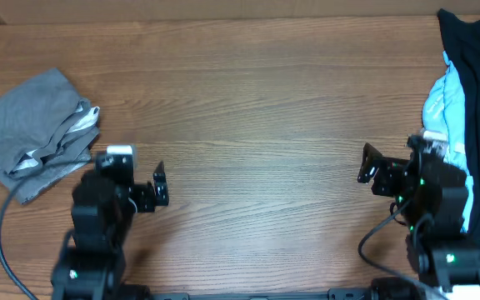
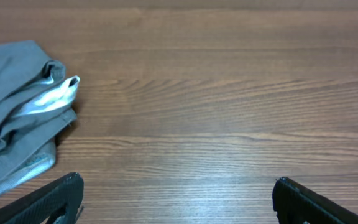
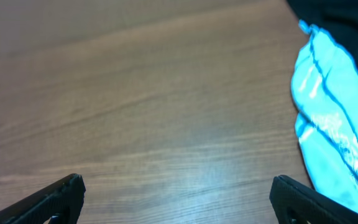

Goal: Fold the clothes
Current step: 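Reach the right gripper into the clothes pile and grasp the black shorts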

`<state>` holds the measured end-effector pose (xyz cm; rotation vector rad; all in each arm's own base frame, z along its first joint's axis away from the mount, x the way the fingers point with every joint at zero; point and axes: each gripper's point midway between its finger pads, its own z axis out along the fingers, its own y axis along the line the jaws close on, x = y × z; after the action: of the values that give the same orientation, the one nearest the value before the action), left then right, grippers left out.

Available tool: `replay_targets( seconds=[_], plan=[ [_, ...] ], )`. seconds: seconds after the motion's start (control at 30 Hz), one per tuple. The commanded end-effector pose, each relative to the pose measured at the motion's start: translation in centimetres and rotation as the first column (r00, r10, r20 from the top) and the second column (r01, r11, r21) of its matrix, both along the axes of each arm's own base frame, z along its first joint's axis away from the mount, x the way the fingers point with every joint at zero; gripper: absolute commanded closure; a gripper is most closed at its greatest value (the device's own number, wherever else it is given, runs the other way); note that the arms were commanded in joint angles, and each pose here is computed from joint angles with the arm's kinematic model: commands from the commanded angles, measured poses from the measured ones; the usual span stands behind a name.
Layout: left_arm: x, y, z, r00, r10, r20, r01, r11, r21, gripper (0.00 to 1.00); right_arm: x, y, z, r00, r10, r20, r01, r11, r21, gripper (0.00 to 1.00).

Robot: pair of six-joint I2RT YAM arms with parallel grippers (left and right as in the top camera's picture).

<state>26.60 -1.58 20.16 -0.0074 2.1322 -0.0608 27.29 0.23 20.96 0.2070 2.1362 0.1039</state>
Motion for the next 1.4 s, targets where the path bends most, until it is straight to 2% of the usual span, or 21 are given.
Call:
replay_targets(
  seconds=[0.0,0.1,0.23,0.87,1.07,1.23,1.37],
  plan=[
    [1.4,-0.4,4.1,1.0,-0.025,0.004,0.025,1.0,0.011,0.0,0.7,1.3,2.2,0.998,0.066,-0.011,-0.065,0.997,0.04,0.0],
    [1.4,-0.8,5.0,0.998,-0.044,-0.04,0.044,0.999,-0.001,0.0,1.0,2.0,2.5,0.995,0.099,-0.003,-0.099,0.993,0.062,0.0],
    [1.1,-1.0,4.8,0.997,-0.055,-0.061,0.054,0.998,-0.007,0.0,0.9,0.0,2.3,1.0,-0.018,-0.015,0.019,0.997,0.078,0.0],
    [1.1,-1.0,4.9,0.997,-0.048,-0.057,0.047,0.999,-0.018,0.0,1.1,-0.9,2.1,0.998,-0.054,-0.022,0.055,0.996,0.069,0.0],
    [1.4,-1.0,6.3,0.999,-0.037,-0.024,0.036,0.999,-0.037,0.0,2.0,-2.7,1.4,0.987,-0.138,-0.081,0.144,0.987,0.066,0.0],
    [1.9,-0.8,6.7,0.999,-0.021,-0.037,0.02,0.999,-0.026,0.0,2.9,-8.4,0.4,0.934,-0.323,-0.154,0.337,0.939,0.073,0.0],
    [3.5,-0.6,6.9,0.991,-0.008,-0.131,0.006,1.0,-0.011,0.0,0.1,-16.5,-2.1,0.783,-0.572,-0.243,0.596,0.802,0.033,0.0]
  ],
)
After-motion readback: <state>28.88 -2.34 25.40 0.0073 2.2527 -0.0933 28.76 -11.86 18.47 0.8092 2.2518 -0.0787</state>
